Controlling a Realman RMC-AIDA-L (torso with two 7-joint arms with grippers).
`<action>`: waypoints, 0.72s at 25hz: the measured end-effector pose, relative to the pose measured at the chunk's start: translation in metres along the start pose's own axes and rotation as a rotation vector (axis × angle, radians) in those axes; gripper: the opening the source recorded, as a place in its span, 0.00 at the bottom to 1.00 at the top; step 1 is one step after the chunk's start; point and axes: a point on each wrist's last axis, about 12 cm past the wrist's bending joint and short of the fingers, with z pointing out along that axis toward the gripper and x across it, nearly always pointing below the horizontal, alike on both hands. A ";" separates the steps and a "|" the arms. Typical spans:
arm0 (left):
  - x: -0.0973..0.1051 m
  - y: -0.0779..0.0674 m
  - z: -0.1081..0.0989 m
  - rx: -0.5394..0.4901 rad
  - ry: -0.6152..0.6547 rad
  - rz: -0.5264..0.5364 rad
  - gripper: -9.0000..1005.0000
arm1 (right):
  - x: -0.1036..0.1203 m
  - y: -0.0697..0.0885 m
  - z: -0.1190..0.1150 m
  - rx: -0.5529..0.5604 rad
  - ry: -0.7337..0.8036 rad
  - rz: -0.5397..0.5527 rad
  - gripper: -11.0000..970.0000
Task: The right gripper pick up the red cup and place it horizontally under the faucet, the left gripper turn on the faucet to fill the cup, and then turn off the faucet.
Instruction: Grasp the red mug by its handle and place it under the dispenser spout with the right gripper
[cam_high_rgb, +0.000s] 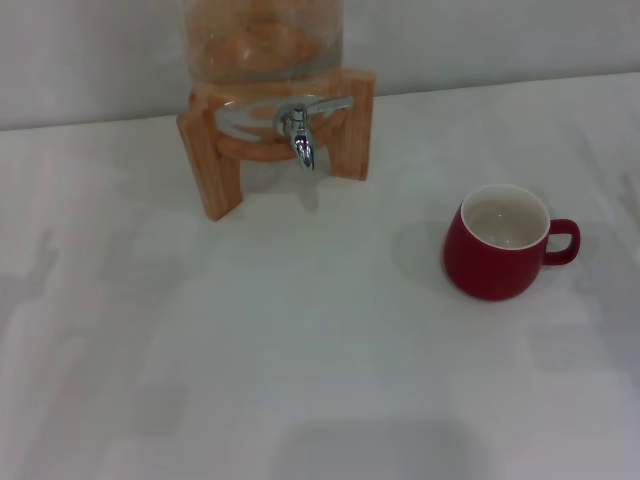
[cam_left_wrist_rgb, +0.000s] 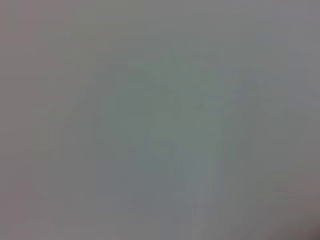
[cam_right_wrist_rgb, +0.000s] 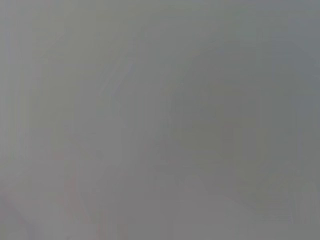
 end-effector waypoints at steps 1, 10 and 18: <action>0.000 0.000 0.000 0.000 0.000 0.000 0.83 | 0.001 0.001 -0.001 -0.006 0.004 0.001 0.90; 0.000 -0.001 0.003 0.009 -0.005 -0.001 0.83 | 0.009 0.006 -0.018 -0.086 0.066 0.018 0.90; 0.000 -0.003 0.006 0.020 -0.007 -0.007 0.83 | 0.014 0.007 -0.032 -0.127 0.105 0.023 0.90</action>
